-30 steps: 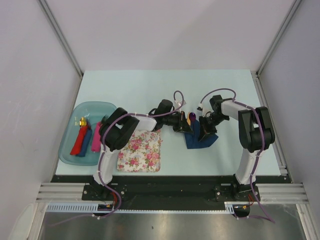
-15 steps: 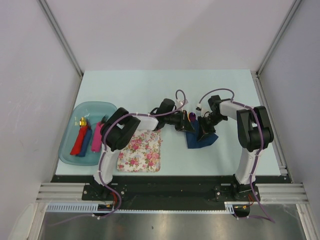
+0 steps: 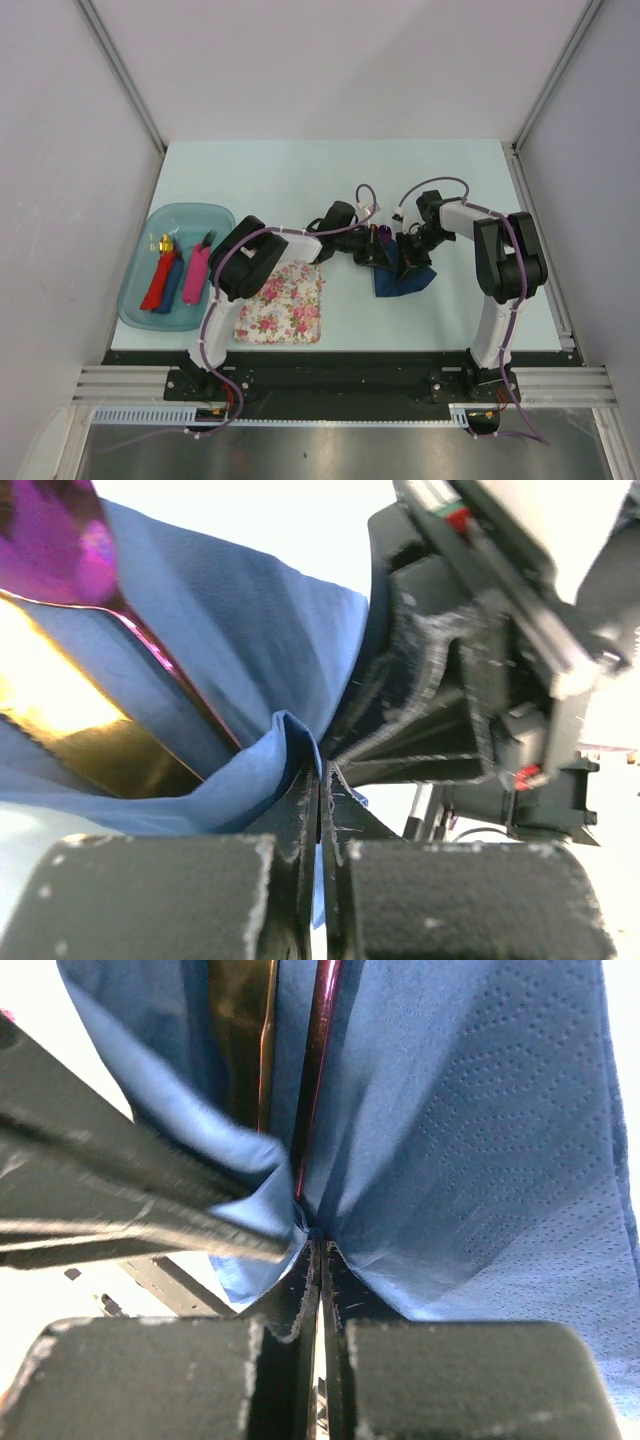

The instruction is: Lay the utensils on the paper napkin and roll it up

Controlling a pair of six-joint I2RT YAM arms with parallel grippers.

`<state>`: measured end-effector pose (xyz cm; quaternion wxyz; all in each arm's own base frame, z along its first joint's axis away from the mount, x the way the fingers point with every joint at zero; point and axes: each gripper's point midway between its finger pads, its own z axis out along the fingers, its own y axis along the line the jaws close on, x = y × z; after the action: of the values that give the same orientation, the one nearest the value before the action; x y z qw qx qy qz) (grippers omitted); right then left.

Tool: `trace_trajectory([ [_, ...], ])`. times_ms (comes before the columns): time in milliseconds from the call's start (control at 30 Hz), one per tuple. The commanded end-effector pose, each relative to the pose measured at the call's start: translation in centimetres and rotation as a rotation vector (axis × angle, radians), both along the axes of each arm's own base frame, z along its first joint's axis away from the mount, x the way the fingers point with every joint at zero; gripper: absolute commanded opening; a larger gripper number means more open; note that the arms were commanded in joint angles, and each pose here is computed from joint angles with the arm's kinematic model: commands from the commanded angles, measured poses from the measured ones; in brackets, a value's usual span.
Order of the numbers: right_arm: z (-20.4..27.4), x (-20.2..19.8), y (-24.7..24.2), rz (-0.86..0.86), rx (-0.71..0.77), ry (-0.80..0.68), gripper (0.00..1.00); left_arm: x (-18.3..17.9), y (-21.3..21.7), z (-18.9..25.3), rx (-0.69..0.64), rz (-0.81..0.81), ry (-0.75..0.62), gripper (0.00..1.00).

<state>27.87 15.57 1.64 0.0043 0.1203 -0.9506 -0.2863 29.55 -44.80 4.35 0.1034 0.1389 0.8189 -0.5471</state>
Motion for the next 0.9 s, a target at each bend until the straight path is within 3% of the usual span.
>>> trace_trajectory([
  [0, 0.0, 0.6, -0.1, -0.005, 0.0, -0.021, 0.0, 0.9, -1.0, 0.1, 0.007, 0.008, -0.044, 0.0],
  [400, 0.5, 0.5, -0.1, -0.018, 0.014, -0.01, 0.0, 1.1, -0.8, -1.5, 0.056, 0.029, -0.031, 0.0],
  [533, 1.7, 0.8, -0.5, -0.037, 0.032, -0.015, 0.13, 1.0, -0.7, -1.9, 0.068, 0.027, -0.025, 0.0],
  [700, 3.7, 1.1, -0.7, -0.063, 0.072, -0.034, 0.22, 1.1, -0.8, -1.7, 0.067, 0.027, -0.026, 0.0],
  [867, 4.0, 1.5, -0.2, -0.069, 0.091, -0.057, 0.38, 1.2, -0.9, -1.8, 0.067, 0.022, -0.025, 0.01],
])
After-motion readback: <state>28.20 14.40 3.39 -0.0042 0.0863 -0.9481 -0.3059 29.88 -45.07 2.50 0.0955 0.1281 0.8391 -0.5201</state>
